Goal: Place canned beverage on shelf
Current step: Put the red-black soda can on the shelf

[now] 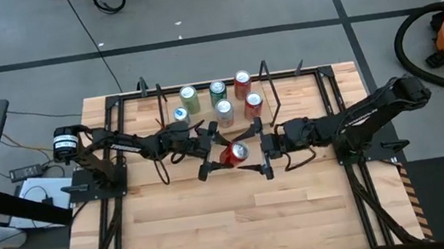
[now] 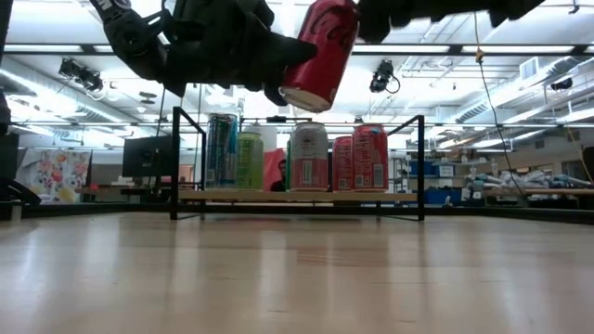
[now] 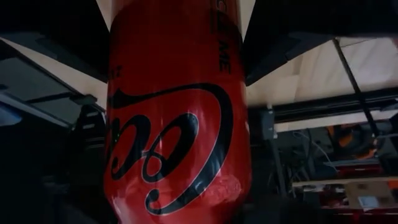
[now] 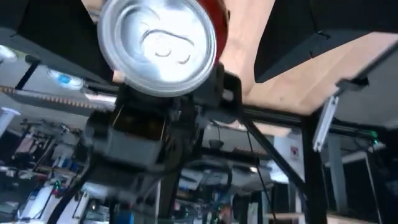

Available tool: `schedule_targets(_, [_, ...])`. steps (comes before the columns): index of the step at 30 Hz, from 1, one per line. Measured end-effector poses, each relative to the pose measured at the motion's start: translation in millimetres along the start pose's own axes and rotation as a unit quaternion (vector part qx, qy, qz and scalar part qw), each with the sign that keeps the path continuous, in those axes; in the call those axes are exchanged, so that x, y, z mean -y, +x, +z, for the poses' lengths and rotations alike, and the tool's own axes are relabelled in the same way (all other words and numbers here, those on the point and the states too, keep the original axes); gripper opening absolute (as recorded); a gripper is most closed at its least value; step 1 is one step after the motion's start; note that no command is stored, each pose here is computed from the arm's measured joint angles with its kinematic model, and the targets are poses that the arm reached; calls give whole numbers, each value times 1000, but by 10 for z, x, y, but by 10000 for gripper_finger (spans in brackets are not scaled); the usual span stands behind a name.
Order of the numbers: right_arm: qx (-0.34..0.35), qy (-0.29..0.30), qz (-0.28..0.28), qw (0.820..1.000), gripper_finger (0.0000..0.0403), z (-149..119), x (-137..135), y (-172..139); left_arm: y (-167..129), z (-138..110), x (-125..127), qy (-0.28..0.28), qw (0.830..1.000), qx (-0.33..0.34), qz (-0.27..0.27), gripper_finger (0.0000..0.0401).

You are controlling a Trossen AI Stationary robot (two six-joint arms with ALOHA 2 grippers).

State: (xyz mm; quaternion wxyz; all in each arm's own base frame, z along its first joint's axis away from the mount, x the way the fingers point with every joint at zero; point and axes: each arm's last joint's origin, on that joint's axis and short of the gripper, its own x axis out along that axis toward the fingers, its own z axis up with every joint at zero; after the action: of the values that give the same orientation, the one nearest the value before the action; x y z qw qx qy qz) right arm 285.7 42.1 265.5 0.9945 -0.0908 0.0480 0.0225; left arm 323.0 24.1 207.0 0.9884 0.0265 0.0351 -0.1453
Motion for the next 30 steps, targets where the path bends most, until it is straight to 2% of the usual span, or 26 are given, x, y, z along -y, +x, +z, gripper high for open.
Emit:
schedule_targets(5, [-3,-9,-8,1000,399,-125,-46,134,-1,19,11,2,1000,11,-20,307])
schedule_targets(14, [14,7,-8,1000,395,-61,-44,162,-2,65,13,22,999,33,-29,307])
schedule_targets(23, [24,11,-17,1000,360,-43,-15,163,-5,114,8,37,998,56,-19,307])
schedule_targets(30, [23,34,-57,998,331,-44,34,164,-7,127,-6,40,997,61,4,307])
